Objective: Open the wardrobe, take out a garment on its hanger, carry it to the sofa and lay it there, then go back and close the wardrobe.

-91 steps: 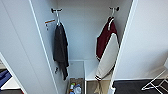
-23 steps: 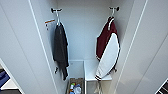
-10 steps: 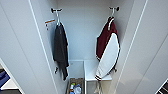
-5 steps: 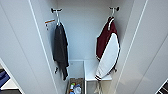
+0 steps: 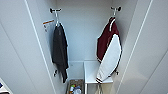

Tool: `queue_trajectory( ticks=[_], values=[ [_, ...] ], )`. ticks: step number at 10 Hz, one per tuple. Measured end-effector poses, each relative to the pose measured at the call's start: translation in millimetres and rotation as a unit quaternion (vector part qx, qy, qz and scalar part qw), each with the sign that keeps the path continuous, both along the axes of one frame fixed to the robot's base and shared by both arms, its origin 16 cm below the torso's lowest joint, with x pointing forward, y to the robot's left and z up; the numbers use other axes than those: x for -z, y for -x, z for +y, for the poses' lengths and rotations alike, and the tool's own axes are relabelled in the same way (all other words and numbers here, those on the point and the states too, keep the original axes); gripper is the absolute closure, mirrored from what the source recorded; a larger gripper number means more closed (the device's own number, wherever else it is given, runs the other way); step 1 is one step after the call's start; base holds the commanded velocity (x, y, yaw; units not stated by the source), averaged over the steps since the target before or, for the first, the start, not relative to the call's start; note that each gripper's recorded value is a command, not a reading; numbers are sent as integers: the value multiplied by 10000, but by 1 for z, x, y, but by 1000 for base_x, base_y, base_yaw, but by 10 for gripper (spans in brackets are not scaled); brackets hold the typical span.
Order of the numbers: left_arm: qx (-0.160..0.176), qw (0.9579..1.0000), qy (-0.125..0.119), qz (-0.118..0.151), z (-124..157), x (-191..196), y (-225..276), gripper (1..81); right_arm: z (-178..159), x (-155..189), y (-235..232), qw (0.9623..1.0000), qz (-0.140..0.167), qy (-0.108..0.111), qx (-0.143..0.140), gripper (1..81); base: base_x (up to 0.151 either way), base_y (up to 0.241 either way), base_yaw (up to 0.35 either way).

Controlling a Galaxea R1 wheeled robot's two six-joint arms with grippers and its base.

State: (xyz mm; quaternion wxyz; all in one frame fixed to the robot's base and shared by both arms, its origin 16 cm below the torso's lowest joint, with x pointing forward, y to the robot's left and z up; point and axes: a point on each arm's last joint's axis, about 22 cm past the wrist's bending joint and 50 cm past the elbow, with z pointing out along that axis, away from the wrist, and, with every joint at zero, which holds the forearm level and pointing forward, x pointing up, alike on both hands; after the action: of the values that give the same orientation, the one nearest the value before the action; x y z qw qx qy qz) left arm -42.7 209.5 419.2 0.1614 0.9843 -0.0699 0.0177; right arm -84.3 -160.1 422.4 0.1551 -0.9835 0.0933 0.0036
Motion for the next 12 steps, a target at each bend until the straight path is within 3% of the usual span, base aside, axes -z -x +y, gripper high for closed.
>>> queue_trajectory(
  ticks=[7,12],
  values=[
    [3,10000,-2,25,0,0,4,10,1,0,-1,10000,-19,-8,-61,10,77,0,0],
    [4,10000,-11,21,1,0,4,10,13,-1,-3,9999,-43,-74,-69,10,81,-73,0]
  ],
)
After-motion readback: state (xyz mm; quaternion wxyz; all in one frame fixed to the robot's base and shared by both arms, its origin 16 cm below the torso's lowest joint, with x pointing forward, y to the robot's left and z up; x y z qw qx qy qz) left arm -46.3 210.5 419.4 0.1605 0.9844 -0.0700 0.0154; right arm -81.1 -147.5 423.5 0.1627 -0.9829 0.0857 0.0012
